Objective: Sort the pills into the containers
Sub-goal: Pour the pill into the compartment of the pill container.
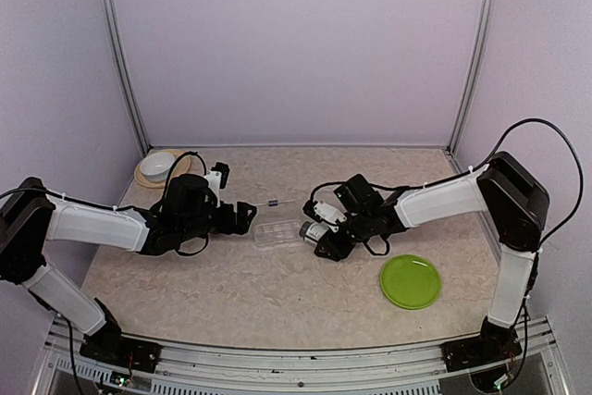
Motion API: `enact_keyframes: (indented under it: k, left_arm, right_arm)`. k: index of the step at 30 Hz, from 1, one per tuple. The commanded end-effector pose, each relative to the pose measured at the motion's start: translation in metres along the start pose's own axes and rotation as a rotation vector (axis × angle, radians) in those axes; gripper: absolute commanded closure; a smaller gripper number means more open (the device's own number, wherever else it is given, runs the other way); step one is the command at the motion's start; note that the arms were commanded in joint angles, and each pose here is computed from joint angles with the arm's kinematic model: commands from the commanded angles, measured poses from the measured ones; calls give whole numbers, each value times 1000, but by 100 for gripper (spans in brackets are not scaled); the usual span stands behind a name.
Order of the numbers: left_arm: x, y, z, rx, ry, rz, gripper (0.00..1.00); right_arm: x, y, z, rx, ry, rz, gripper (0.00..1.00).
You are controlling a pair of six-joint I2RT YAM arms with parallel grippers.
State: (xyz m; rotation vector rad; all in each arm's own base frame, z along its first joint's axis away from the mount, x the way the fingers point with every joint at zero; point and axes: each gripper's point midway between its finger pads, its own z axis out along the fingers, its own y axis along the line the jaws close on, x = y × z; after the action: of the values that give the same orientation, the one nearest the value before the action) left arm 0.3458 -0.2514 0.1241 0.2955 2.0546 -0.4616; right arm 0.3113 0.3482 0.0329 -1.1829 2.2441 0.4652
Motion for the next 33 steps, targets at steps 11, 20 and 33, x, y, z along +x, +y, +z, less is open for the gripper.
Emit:
enact_keyframes:
  k: [11, 20, 33]
  left_arm:
    - [1, -1, 0, 11, -6, -2, 1]
    - [0, -2, 0, 12, -6, -2, 1]
    - [0, -1, 0, 11, -6, -4, 1]
  right_arm:
    - [-12, -5, -3, 0, 11, 15, 100]
    - [-13, -7, -3, 9, 50, 18, 100]
    - [-10, -6, -3, -3, 94, 19, 100]
